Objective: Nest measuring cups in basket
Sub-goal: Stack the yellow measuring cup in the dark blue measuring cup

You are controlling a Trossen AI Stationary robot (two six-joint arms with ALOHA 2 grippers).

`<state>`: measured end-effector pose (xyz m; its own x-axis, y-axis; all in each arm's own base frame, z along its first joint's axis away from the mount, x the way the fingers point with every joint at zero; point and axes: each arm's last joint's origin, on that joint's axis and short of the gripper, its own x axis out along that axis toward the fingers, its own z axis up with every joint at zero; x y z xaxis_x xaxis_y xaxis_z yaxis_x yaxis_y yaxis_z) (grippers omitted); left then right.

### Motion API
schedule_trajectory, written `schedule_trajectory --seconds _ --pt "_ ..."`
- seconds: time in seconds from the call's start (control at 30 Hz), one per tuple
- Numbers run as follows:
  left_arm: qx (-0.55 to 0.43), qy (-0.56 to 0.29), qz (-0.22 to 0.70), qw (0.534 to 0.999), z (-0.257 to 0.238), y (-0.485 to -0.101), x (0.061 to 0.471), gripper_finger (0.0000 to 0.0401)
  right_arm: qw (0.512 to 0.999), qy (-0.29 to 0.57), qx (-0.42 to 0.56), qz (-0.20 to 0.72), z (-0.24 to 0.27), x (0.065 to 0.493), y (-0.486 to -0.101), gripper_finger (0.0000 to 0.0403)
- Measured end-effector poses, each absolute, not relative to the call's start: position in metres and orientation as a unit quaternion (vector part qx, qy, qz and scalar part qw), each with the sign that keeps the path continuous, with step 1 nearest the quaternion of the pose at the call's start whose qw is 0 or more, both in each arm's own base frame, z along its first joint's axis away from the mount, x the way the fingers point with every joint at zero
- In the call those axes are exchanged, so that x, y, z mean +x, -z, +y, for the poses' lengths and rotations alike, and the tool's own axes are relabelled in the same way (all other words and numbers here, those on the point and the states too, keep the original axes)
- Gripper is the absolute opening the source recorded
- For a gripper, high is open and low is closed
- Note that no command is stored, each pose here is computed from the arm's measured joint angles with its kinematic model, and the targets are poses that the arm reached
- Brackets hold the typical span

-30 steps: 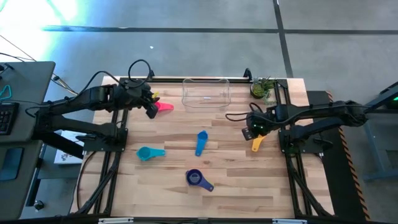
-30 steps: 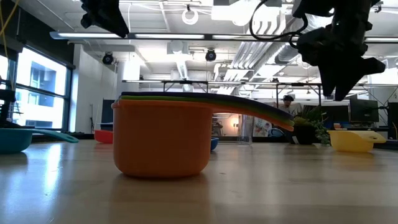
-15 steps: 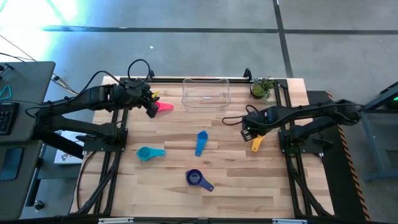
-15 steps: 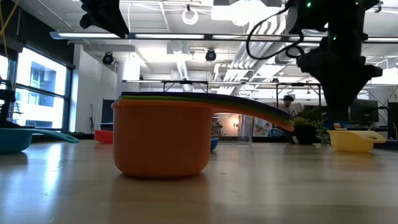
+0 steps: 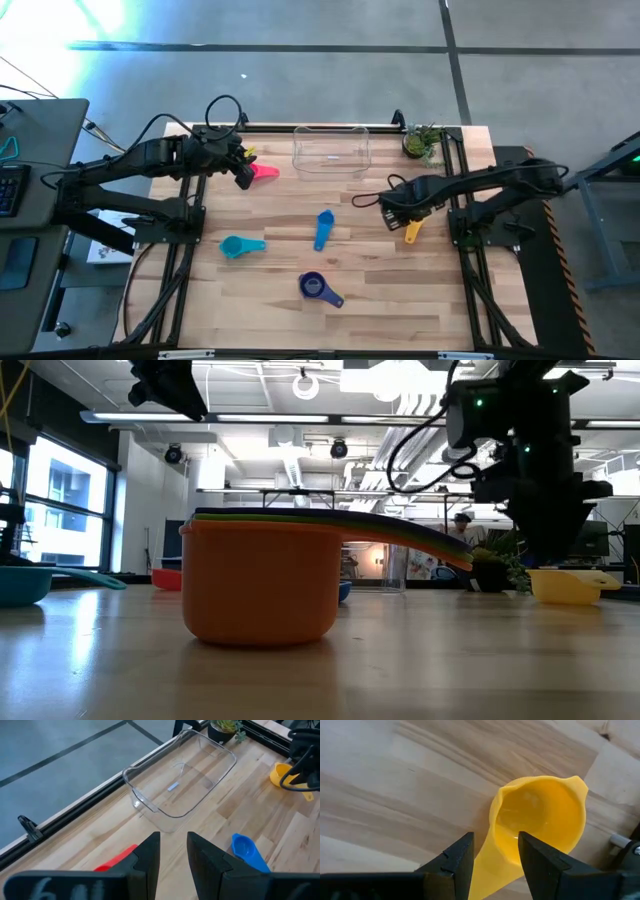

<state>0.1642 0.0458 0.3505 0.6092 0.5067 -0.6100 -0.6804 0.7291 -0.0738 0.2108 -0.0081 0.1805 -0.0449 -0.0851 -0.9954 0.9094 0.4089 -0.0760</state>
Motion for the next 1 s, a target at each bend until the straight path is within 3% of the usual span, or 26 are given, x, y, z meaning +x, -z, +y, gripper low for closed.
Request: schedule_trajectory --seconds 0.3,0.83,1.0 --pt "-0.142 -0.332 0.291 0.886 0.046 -0.350 0.164 0.0088 0.583 0.431 0.334 0.602 -0.009 0.219 -0.165 0.0137" --pt "-0.141 -0.332 0.292 0.886 0.046 -0.350 0.164 0.0088 0.578 0.432 0.329 0.609 -0.009 0.222 -0.159 0.0016" --pt "-0.141 -0.332 0.292 0.886 0.046 -0.350 0.164 0.0088 0.577 0.429 0.331 0.611 -0.008 0.222 -0.159 0.0007"
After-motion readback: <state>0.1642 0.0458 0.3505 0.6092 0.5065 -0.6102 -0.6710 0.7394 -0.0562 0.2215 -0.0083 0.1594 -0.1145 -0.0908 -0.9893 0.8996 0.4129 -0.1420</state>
